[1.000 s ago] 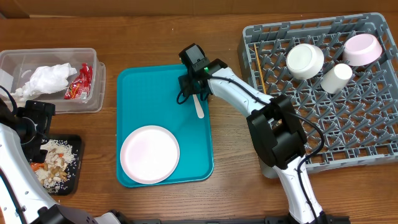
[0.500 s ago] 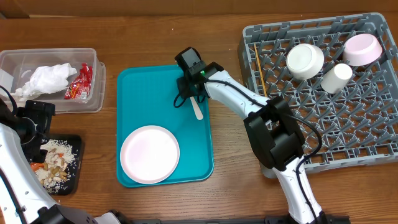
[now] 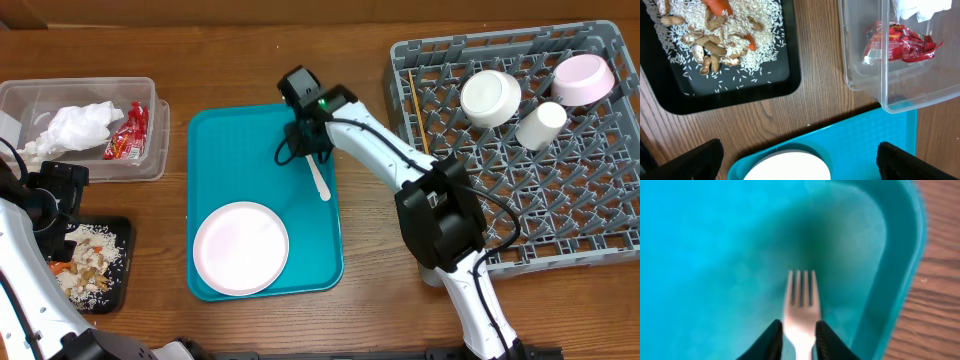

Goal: Sort waste into correct bins and load items into the dishwasher
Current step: 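Lower the right gripper and grasp the white fork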

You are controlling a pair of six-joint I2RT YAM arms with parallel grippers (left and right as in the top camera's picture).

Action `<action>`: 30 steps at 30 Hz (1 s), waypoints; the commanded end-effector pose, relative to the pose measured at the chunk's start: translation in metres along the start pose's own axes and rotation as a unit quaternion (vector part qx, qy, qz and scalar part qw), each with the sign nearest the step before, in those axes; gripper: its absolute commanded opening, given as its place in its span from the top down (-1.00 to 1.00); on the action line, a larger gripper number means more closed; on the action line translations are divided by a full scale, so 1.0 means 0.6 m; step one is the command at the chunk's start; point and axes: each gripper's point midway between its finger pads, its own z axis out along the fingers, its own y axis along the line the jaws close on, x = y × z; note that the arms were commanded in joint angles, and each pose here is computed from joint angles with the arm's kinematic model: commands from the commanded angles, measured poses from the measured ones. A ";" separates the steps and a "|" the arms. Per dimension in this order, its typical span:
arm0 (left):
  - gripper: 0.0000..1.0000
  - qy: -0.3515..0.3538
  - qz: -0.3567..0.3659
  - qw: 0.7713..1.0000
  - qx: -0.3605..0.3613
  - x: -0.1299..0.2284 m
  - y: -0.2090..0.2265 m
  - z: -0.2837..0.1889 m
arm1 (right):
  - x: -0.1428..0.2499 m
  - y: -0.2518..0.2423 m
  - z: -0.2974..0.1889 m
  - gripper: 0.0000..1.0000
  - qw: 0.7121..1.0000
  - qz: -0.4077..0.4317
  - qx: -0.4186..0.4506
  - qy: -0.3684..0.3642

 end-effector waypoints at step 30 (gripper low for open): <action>-1.00 -0.004 0.005 1.000 -0.001 -0.003 -0.002 -0.001 | 0.041 0.023 0.047 -0.03 0.999 -0.028 -0.020 0.015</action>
